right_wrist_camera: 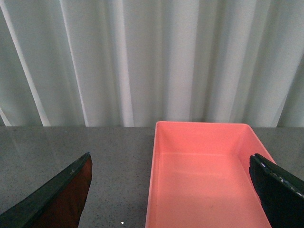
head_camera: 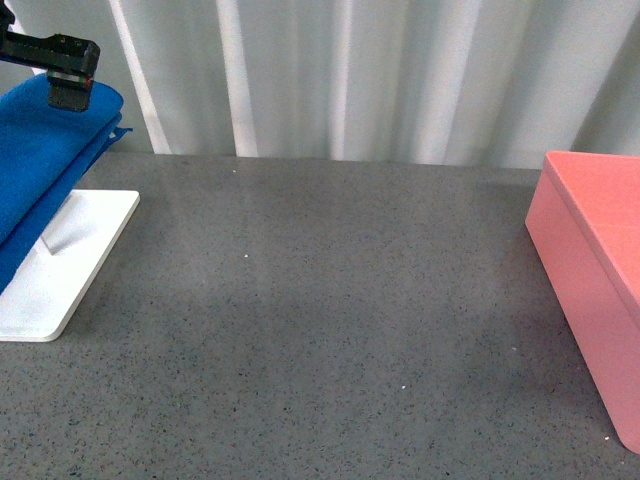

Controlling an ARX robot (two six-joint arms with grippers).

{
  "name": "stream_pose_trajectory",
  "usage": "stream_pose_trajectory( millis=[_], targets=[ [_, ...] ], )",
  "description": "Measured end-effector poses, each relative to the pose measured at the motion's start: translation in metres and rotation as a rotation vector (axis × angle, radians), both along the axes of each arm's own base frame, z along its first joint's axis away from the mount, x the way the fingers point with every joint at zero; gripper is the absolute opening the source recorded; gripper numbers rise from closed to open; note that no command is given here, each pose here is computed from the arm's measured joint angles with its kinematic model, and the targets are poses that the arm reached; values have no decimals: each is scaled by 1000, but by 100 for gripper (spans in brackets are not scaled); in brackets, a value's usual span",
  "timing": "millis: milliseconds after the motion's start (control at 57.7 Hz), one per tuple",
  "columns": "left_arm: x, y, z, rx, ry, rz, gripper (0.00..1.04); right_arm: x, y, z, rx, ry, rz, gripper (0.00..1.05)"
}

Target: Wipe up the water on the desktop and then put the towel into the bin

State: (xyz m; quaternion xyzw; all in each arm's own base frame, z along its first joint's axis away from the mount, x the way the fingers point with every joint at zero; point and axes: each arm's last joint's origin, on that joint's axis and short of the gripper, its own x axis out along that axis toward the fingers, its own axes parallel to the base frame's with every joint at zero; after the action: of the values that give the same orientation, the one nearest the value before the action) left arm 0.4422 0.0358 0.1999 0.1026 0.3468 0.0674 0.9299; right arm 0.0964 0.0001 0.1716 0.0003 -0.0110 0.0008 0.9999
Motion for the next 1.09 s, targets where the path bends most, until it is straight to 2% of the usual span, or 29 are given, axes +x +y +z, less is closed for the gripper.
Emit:
stream_pose_trajectory(
  millis=[225,433,641,762,901,1092],
  targets=[
    [9,16,-17,33,-2,59,98,0,0,0,0,0,0,98],
    [9,17,-23,18,-1,63,96,0,0,0,0,0,0,98],
    [3,15,-33,-20,44,83,59,0,0,0,0,0,0,98],
    [0,18,-39,-12,46,114,31,0,0,0,0,0,0,98],
    [-3,15,-34,-9,30,120,8,0,0,0,0,0,0,98],
    [-15,3,-17,-86,36,63,6,0,0,0,0,0,0,98]
  ],
)
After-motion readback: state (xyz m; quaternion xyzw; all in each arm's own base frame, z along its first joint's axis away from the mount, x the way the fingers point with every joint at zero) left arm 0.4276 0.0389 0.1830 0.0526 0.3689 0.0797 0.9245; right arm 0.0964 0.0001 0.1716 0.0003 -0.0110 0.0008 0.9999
